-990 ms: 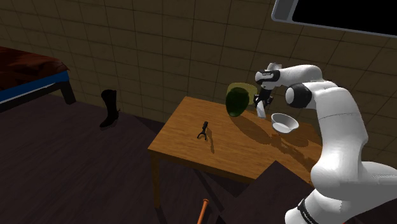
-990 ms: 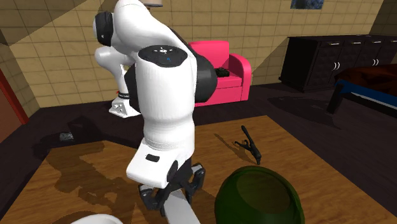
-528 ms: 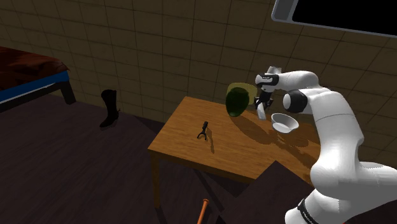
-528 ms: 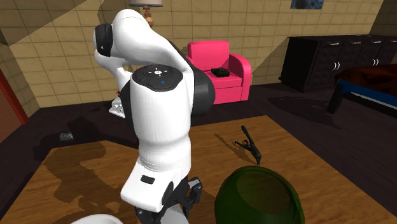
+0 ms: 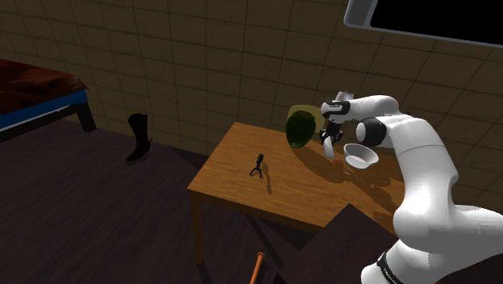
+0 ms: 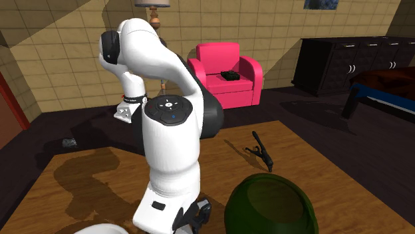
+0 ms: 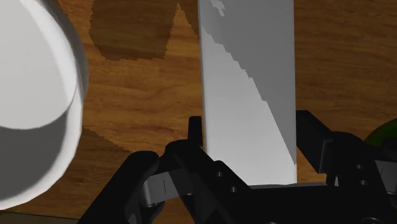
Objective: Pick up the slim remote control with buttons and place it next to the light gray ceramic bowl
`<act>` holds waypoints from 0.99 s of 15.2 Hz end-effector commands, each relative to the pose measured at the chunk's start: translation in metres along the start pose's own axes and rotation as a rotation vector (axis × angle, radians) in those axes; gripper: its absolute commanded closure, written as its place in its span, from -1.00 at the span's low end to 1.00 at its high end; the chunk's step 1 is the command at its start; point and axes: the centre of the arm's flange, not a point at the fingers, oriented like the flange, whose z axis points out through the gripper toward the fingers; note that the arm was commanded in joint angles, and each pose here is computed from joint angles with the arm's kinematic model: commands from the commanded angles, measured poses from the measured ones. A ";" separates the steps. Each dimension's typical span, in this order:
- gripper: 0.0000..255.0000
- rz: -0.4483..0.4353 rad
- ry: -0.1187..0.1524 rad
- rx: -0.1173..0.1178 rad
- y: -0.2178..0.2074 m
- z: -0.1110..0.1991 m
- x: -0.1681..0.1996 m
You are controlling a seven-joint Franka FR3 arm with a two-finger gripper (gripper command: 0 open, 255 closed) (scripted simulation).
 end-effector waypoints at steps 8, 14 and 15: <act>1.00 0.000 0.001 0.000 0.000 0.047 0.000; 1.00 0.000 0.001 0.000 0.000 0.072 0.000; 1.00 0.000 0.001 0.000 0.000 0.072 0.000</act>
